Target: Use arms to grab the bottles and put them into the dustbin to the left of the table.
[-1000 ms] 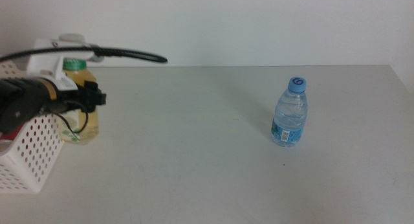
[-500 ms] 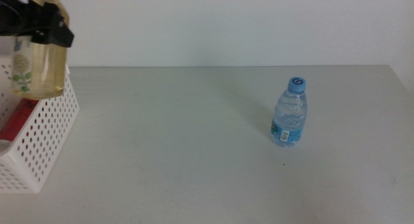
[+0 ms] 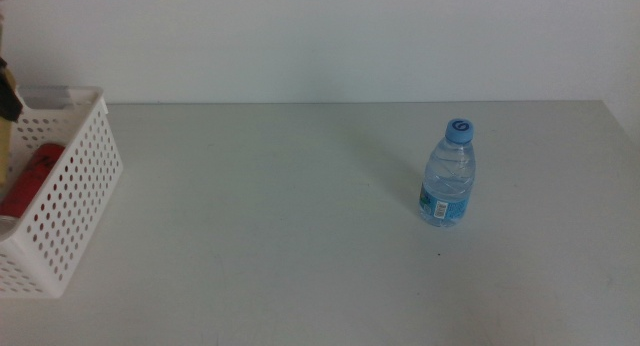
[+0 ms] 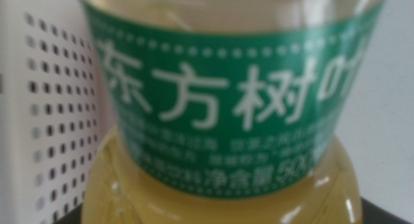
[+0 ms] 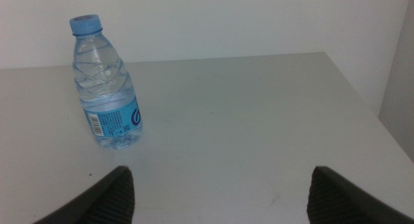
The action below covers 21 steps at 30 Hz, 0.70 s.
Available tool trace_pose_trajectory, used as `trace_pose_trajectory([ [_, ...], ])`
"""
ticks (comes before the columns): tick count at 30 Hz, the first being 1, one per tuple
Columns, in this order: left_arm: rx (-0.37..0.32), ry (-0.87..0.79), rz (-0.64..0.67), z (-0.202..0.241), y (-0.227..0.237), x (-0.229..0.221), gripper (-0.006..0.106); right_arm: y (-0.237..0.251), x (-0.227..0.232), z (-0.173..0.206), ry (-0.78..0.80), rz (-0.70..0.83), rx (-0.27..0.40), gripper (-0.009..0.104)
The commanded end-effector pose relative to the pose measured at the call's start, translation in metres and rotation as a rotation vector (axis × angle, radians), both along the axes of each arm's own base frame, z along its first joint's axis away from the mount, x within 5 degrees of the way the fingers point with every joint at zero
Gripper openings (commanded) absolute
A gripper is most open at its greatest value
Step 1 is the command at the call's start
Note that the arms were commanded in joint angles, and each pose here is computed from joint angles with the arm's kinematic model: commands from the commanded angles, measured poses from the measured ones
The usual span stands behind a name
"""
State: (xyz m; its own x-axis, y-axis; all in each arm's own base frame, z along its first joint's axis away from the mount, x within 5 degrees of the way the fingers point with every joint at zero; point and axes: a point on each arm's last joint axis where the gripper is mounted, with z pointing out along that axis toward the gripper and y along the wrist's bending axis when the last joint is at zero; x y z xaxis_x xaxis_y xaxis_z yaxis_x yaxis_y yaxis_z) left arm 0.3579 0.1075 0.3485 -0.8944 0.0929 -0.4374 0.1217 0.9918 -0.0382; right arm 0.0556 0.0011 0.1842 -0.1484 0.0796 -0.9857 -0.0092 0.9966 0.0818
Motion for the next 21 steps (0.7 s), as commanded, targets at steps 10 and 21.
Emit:
trace_pose_trajectory([
  [10, -0.115, 0.029, 0.005, -0.038, 0.005, 0.034, 0.022, 0.000, -0.001, 0.012, -0.110, -0.002, -0.018, 0.094],
  [21, -0.152, 0.018, 0.005, -0.040, 0.002, 0.037, 0.094, 0.000, -0.001, 0.012, -0.110, -0.002, -0.018, 0.094],
])
